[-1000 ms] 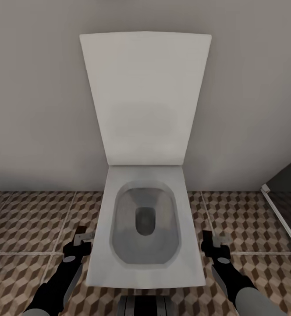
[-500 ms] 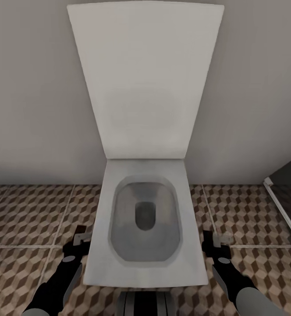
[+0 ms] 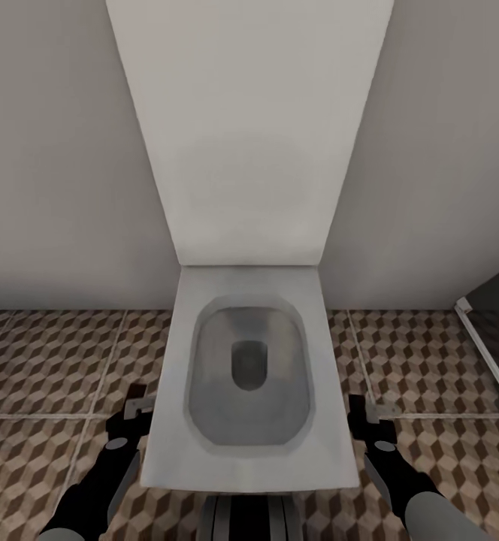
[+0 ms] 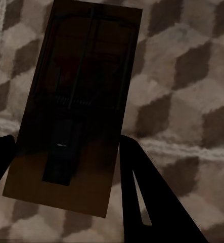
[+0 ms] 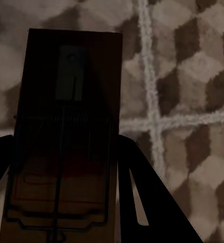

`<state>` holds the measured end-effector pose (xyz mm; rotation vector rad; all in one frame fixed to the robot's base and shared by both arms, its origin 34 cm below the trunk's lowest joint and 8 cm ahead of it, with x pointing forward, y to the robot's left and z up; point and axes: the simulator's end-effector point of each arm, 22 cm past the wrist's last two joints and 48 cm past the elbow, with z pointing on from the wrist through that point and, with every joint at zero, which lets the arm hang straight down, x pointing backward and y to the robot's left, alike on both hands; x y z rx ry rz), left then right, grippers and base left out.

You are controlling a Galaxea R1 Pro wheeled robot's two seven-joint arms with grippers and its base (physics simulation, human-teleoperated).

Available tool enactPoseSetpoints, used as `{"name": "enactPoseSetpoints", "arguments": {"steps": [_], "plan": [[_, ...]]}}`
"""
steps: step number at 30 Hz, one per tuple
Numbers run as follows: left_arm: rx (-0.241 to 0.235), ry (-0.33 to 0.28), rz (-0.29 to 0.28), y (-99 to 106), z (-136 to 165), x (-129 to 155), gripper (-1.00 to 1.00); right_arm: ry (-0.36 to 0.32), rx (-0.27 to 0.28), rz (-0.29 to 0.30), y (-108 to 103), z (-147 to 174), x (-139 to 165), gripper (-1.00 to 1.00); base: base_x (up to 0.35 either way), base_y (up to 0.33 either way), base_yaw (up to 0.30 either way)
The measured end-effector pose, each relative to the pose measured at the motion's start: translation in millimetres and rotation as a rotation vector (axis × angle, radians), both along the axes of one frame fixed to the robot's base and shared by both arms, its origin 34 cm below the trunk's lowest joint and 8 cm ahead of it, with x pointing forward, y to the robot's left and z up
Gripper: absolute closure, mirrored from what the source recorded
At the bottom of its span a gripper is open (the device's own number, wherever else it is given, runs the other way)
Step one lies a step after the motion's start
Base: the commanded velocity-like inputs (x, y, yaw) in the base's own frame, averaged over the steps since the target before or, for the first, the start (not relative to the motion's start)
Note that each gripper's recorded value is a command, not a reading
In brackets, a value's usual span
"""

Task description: Take the four mousetraps from the cabinet in the bathroom and place them on the bathroom floor. Make sure all four end up on the same floor surface, and ensure that at least two of them are either under or directly next to the same bathroom sink.

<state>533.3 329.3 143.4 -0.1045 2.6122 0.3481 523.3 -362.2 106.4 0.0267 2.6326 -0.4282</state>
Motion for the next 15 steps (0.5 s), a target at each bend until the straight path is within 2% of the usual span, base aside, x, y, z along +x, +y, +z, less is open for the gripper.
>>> {"name": "enactPoseSetpoints", "arguments": {"steps": [15], "plan": [[0.004,0.059,0.001,2.4,-28.0,-22.0,1.00,0.058,0.000,-0.003,-0.7,-27.4,-24.2,1.00,0.000,0.000,0.000]]}}
